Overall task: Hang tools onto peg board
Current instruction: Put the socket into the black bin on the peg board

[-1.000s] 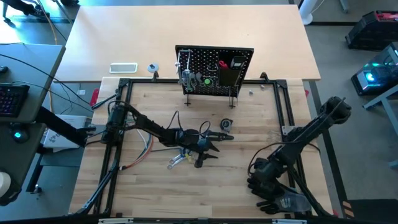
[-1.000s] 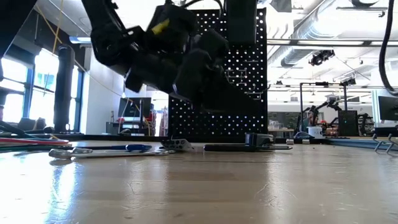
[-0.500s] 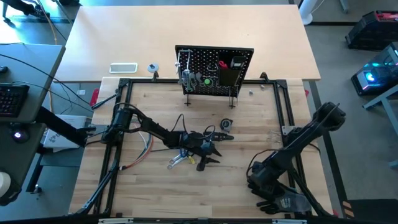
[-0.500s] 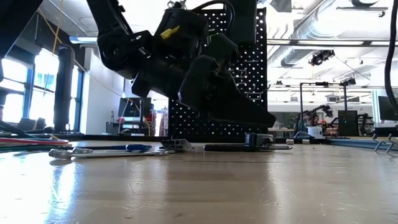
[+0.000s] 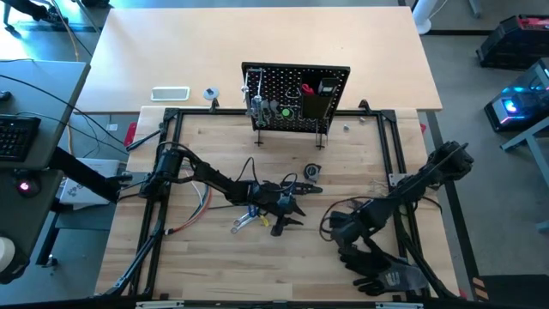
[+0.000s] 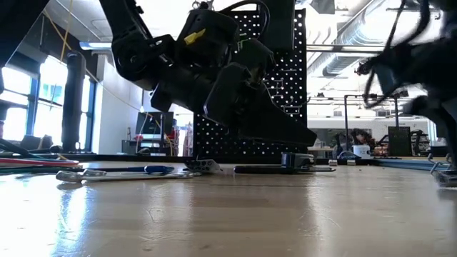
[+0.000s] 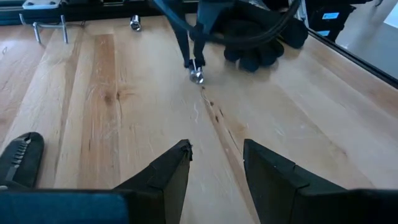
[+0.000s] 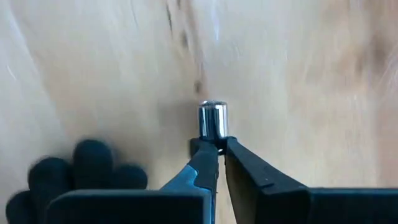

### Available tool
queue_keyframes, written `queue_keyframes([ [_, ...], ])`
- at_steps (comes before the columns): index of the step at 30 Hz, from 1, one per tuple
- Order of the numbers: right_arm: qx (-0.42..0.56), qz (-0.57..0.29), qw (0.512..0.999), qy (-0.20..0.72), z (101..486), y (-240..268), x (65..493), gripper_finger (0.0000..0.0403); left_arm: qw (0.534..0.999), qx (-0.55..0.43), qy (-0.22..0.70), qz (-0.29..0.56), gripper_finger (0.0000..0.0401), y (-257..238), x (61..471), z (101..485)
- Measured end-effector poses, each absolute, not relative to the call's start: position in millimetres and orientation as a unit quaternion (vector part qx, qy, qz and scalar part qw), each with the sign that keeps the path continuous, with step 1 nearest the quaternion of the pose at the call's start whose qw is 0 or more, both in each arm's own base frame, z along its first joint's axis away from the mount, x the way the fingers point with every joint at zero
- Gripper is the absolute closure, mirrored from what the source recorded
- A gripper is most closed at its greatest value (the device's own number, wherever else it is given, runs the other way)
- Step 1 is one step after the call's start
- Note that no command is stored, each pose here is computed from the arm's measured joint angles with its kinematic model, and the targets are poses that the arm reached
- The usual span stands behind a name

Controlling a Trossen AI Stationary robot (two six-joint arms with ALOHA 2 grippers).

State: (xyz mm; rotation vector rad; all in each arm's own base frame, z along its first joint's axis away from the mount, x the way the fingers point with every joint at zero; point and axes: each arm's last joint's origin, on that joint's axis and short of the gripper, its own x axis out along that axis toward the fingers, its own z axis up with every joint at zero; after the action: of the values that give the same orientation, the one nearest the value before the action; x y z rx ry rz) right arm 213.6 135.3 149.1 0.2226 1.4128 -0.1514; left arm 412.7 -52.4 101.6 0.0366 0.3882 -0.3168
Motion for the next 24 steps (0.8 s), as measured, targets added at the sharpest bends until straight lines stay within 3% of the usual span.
queue_keyframes([
  [3,0.081,-0.065,0.765,0.635,153.5,134.2,218.2,0.0382,0.967,0.018,0.198,-0.156,0.0259,-52.2,412.3,100.5],
  [10,0.082,-0.086,0.746,0.655,152.9,133.3,211.6,0.0381,0.967,0.034,0.198,-0.156,0.0259,-51.7,412.1,100.0],
  [18,0.100,-0.096,0.754,0.642,152.9,135.3,213.8,0.0320,0.969,0.042,0.196,-0.147,0.0259,-51.1,412.4,100.2],
  [24,0.100,-0.090,0.782,0.608,154.3,131.4,224.9,0.0313,0.967,0.042,0.203,-0.148,0.0259,-51.1,411.9,99.0],
])
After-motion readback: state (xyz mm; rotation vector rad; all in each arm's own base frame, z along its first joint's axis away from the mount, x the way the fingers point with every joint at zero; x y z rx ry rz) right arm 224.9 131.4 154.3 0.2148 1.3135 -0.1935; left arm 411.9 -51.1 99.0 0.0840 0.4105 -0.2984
